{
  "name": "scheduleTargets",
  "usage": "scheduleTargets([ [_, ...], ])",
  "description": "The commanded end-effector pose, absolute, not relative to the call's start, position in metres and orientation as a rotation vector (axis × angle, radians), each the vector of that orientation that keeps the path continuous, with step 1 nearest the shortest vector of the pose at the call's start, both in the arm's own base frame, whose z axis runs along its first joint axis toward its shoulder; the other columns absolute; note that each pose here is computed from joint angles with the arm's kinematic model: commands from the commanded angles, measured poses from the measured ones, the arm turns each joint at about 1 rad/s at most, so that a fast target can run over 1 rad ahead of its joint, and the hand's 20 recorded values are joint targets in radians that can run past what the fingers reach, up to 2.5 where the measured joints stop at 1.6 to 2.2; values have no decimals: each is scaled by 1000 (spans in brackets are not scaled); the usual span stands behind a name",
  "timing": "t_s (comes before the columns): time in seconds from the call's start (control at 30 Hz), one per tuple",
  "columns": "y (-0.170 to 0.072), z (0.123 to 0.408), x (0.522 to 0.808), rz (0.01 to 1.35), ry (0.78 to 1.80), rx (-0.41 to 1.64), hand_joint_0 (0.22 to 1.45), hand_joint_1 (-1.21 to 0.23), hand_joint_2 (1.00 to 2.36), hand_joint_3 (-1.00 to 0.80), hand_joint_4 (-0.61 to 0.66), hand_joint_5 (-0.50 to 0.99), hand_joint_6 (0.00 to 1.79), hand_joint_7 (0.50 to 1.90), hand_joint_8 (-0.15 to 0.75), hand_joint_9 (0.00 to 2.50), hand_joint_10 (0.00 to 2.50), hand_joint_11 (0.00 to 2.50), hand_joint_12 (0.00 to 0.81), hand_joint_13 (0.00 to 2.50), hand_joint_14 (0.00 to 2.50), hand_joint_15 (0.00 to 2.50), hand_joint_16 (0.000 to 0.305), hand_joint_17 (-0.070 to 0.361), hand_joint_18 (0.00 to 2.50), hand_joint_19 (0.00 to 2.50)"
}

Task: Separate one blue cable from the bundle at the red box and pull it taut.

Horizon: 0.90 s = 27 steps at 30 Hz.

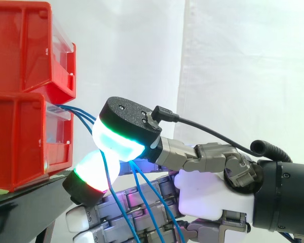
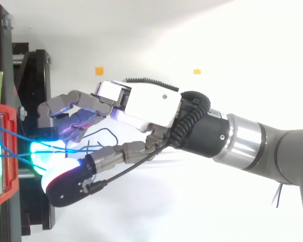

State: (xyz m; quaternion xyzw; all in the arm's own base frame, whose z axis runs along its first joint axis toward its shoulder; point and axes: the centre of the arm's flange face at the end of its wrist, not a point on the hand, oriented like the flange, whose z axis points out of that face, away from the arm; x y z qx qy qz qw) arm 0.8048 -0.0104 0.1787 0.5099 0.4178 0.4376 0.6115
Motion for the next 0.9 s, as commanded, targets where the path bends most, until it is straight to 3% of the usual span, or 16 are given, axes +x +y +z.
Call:
scheduleTargets([
  [0.0,-12,180,805,1012,963,1175,615,-726,1002,-478,111,-169,727,1202,319,867,24,717,416,885,23,602,55,123,717,718],
  [0.27,-16,187,804,1016,980,1171,631,-679,1010,-395,115,-171,756,1188,323,890,25,720,418,898,24,597,54,122,724,718],
  [0.37,-18,187,803,1015,994,1171,624,-700,1019,-272,92,-179,775,1252,325,894,22,729,418,900,24,602,54,123,731,717],
  [0.47,-19,188,802,1018,1004,1170,625,-728,1020,-241,87,-194,809,1191,327,892,22,735,421,900,23,610,55,123,732,719],
  [0.67,-22,193,801,1015,1004,1172,691,-806,1005,-439,101,-205,830,1126,325,877,25,760,415,904,24,598,54,123,741,707],
  [0.87,-25,207,796,1002,1018,1181,714,-821,1000,-500,110,-203,834,1126,322,882,25,756,410,916,24,611,54,122,761,692],
])
